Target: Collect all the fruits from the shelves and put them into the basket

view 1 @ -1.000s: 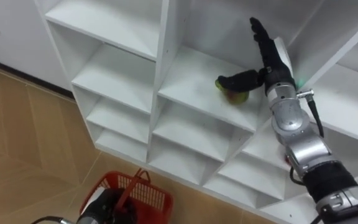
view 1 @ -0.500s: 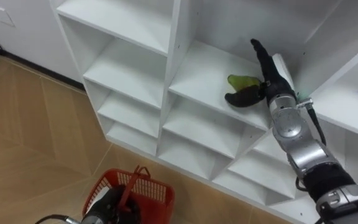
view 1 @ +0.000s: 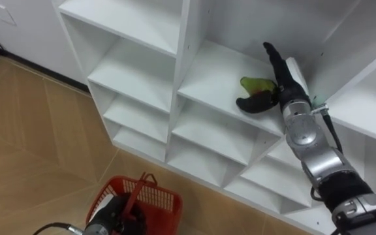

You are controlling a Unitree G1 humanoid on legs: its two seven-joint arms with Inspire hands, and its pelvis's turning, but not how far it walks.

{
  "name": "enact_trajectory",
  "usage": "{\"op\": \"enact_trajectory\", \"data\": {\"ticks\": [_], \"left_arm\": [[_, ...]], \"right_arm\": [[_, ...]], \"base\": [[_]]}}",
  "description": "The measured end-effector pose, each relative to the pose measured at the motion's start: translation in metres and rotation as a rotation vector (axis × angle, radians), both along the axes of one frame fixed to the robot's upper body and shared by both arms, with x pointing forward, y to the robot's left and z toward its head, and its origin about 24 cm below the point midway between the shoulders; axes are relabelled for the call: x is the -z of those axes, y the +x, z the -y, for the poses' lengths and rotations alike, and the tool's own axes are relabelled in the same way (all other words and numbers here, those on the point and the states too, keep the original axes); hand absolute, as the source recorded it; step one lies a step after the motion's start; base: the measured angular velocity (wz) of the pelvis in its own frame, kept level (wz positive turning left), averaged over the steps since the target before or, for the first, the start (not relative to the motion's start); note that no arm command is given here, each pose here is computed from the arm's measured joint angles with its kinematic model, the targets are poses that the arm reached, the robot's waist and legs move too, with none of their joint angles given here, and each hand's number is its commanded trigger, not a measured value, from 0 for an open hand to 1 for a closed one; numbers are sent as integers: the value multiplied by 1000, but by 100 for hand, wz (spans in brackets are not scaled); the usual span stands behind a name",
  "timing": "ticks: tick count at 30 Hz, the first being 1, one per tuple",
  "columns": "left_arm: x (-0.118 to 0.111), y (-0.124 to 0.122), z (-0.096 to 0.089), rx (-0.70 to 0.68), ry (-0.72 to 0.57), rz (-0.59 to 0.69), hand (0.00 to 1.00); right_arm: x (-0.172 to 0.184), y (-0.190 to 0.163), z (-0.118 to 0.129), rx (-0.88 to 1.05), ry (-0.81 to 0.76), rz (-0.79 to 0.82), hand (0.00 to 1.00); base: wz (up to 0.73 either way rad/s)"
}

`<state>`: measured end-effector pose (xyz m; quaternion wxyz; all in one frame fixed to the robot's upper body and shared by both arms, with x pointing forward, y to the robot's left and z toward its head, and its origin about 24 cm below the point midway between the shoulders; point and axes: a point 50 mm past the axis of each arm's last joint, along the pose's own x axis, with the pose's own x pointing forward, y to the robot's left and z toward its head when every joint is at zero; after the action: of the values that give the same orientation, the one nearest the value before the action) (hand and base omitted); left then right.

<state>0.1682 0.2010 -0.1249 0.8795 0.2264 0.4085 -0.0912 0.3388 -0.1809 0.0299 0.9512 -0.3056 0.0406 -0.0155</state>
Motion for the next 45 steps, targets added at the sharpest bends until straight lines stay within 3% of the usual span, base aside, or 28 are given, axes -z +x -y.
{"op": "enact_trajectory", "data": {"ticks": [30,31,32,35,45], "left_arm": [[-3,4,-1,23,-9,0,100],[-3,4,-1,25,-8,-1,100],[-2,4,-1,27,-8,-3,100],[-2,4,2,46,-7,-4,100],[-2,4,4,57,-16,-15,100]], "right_arm": [[16,-3,2,-107,-111,-129,0],[17,-3,3,-105,-108,-135,15],[17,-3,3,-105,-106,-139,51],[17,-2,4,-100,-89,-149,100],[8,7,8,-67,-92,-126,100]], "base": [[0],[0],[0],[0],[0]]}}
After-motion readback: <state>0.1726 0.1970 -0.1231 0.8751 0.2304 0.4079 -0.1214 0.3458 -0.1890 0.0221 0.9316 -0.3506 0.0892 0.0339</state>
